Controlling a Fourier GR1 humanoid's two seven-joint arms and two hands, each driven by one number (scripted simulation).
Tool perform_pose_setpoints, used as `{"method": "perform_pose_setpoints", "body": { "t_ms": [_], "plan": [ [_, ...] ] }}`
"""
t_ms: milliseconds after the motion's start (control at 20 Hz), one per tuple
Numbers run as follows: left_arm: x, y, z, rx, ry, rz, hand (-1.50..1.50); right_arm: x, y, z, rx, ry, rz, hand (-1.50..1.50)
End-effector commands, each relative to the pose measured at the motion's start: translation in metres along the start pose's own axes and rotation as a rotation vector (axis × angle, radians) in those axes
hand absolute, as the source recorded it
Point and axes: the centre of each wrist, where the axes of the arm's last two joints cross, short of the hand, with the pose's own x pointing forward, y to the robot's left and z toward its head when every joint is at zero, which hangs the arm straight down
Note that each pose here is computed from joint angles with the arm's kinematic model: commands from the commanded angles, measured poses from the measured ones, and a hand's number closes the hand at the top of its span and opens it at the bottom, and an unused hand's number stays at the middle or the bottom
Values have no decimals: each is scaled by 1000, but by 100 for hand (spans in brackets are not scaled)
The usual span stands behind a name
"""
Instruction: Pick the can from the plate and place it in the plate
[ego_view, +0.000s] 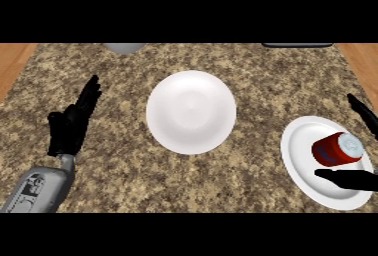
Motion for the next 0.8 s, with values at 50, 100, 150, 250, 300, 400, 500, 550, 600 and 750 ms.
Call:
{"method": "perform_pose_setpoints", "body": {
  "t_ms": [50,100,150,250,300,400,500,550,600,750],
  "plan": [
    [10,-5,-1,6,-4,-7,0,23,-61,-10,76,123,217,-150],
    [8,1,-4,13,3,6,0,22,-60,5,172,148,267,-150],
    [19,0,-15,-6,-5,1,0,26,-66,-10,188,202,317,-150],
    [-9,-9,9,-2,0,-5,0,36,-81,-9,255,267,355,-150],
    [-10,0,7,-11,13,-1,0,42,-87,-10,309,285,346,-150],
    [1,4,-7,-7,-11,-2,0,51,-89,-21,319,320,362,-150],
    [3,7,1,-25,-15,3,0,48,-94,-19,350,352,386,-150],
    [3,-8,-4,-11,-7,3,0,52,-97,-24,365,389,401,-150],
    [-6,3,0,-23,-7,-8,0,46,-100,-22,378,388,396,-150],
    [15,13,-13,-35,-4,-6,0,49,-90,-33,401,405,378,-150]
  ]
}}
